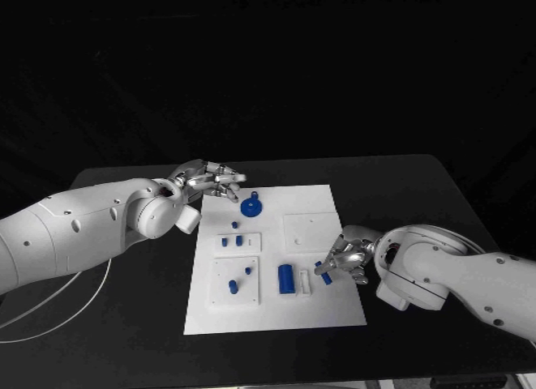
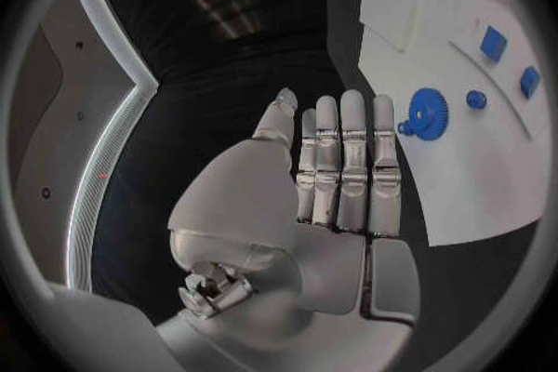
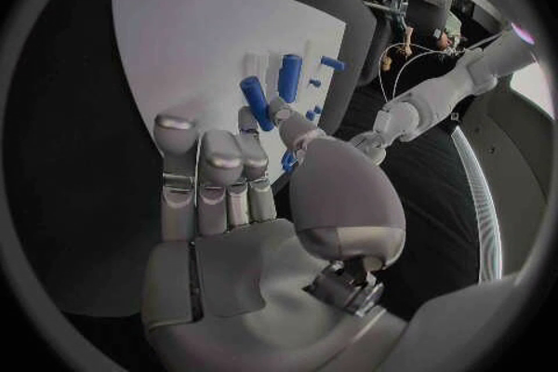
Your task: Assemble the parts on the task board
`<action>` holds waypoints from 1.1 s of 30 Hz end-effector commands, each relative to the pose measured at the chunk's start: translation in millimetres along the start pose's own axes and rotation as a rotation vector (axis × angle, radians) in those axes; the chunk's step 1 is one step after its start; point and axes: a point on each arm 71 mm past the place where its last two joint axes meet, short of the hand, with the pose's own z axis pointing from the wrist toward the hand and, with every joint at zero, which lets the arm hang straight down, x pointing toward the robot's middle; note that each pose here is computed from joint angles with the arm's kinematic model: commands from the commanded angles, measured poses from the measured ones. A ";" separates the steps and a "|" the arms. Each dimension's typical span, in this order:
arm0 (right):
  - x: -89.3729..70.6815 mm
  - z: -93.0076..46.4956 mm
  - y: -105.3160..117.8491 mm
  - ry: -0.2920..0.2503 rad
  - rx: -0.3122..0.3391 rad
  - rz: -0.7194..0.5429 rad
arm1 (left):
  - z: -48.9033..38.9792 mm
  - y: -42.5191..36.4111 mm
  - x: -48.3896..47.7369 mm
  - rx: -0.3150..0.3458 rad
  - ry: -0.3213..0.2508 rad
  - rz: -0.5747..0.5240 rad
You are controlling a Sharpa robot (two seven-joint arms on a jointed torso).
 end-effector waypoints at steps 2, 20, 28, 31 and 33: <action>7.1 6.6 2.0 0.005 0.013 0.028 | 0.5 -1.0 3.3 0.005 0.021 -0.009; 26.8 20.0 5.6 0.025 0.043 -0.008 | 0.5 -1.0 4.9 0.004 0.032 -0.002; 29.8 23.3 8.3 0.019 0.039 -0.014 | 0.0 -0.7 4.8 0.001 0.036 -0.003; 30.7 23.7 9.7 0.020 0.035 -0.015 | -0.1 -0.6 4.9 0.000 0.038 -0.003; 31.4 23.9 10.4 0.023 0.033 -0.016 | -0.1 -0.6 4.9 0.000 0.038 -0.003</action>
